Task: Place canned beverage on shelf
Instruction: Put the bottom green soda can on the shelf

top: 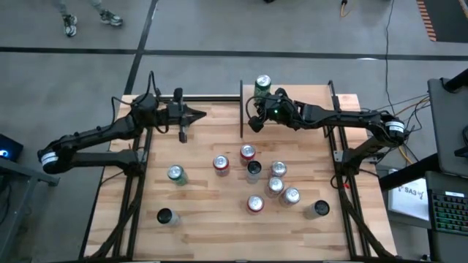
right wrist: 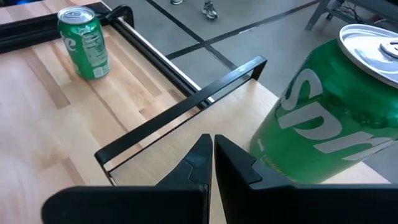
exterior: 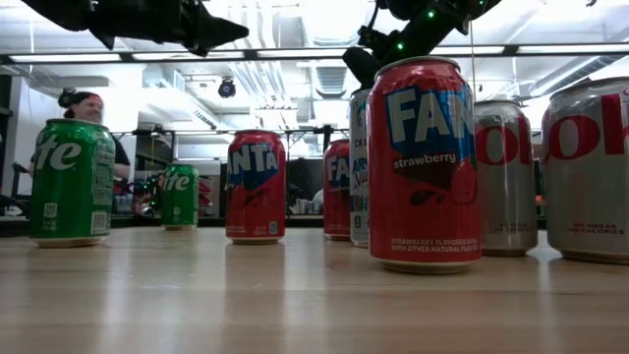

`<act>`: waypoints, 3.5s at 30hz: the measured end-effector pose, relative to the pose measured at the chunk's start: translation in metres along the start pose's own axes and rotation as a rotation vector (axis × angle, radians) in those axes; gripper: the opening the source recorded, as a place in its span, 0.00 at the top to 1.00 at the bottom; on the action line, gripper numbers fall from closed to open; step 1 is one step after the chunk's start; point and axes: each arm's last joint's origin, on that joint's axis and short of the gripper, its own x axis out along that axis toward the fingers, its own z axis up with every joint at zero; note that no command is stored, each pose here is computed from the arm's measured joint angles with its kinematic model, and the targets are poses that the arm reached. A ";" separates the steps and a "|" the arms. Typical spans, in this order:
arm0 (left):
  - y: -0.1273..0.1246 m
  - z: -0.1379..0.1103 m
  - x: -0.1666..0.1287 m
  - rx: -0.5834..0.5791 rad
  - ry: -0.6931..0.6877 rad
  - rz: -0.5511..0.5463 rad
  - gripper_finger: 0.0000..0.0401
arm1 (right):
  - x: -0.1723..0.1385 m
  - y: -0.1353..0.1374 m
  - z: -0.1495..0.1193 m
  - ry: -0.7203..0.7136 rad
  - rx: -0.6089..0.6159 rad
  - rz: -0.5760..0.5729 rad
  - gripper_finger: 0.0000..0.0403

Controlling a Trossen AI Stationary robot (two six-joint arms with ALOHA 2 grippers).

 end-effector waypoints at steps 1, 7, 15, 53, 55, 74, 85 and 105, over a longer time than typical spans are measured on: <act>-0.001 -0.002 0.000 -0.007 0.003 -0.001 1.00 | 0.000 0.000 0.000 0.000 0.001 0.000 0.98; -0.005 -0.008 -0.006 -0.050 -0.010 0.002 1.00 | 0.000 0.000 0.000 0.001 0.000 -0.003 0.98; -0.007 -0.001 -0.016 -0.066 -0.061 0.016 1.00 | 0.006 -0.013 0.000 0.016 -0.049 -0.042 0.98; -0.007 -0.007 -0.013 -0.104 -0.038 0.010 1.00 | 0.016 -0.047 0.004 0.007 -0.062 -0.131 0.98; -0.007 -0.007 -0.013 -0.104 -0.037 0.010 1.00 | 0.017 -0.047 0.004 0.007 -0.061 -0.133 0.98; -0.007 -0.007 -0.013 -0.114 -0.037 0.009 1.00 | 0.025 -0.045 0.002 0.008 -0.091 -0.135 0.98; -0.007 -0.007 -0.013 -0.139 -0.037 0.009 1.00 | 0.021 -0.042 0.003 -0.002 -0.085 -0.126 0.98; -0.045 -0.003 -0.006 -0.502 -0.073 -0.191 1.00 | -0.039 0.023 0.005 -0.057 -0.180 0.101 0.98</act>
